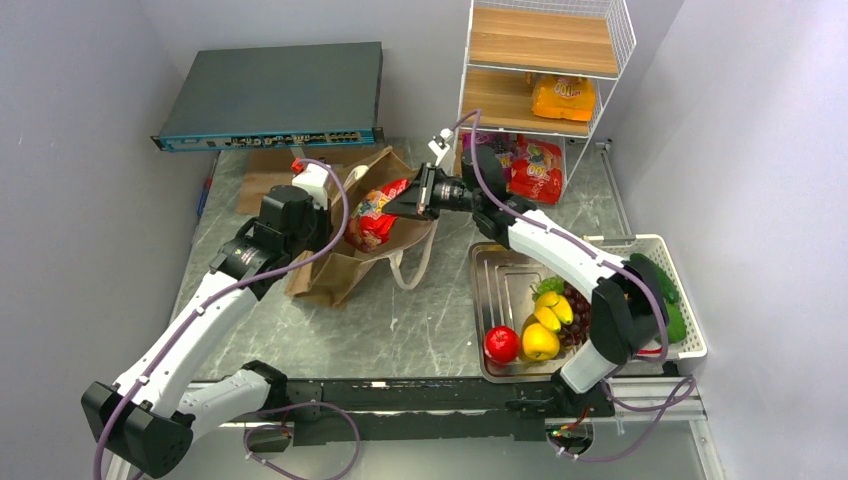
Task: Place the food into the grocery bag and tie it
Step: Place the snack in the grocery bag.
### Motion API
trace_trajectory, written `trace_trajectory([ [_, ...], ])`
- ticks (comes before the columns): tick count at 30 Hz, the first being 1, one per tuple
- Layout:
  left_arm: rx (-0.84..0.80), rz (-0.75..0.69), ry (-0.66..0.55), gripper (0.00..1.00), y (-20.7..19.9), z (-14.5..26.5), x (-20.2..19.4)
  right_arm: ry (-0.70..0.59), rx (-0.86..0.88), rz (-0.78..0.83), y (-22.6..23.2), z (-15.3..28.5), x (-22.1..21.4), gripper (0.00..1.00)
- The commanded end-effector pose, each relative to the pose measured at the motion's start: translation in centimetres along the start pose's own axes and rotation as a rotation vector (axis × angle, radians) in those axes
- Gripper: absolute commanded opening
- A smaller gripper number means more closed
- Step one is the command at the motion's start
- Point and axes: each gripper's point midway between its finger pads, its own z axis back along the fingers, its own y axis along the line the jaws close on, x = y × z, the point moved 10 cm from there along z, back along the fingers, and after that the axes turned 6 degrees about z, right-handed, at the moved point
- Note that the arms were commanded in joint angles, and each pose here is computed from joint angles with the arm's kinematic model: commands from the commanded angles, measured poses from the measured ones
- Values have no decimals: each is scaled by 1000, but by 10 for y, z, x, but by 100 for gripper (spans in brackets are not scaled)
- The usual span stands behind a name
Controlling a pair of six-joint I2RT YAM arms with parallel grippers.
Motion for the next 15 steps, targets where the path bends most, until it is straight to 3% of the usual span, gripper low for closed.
trace_trajectory([
  [1, -10, -6, -46, 0, -3, 4, 11, -35, 193, 103, 34, -6, 15, 0],
  [15, -5, -6, -46, 0, -3, 4, 11, 92, 225, 61, 24, -48, -15, 0],
])
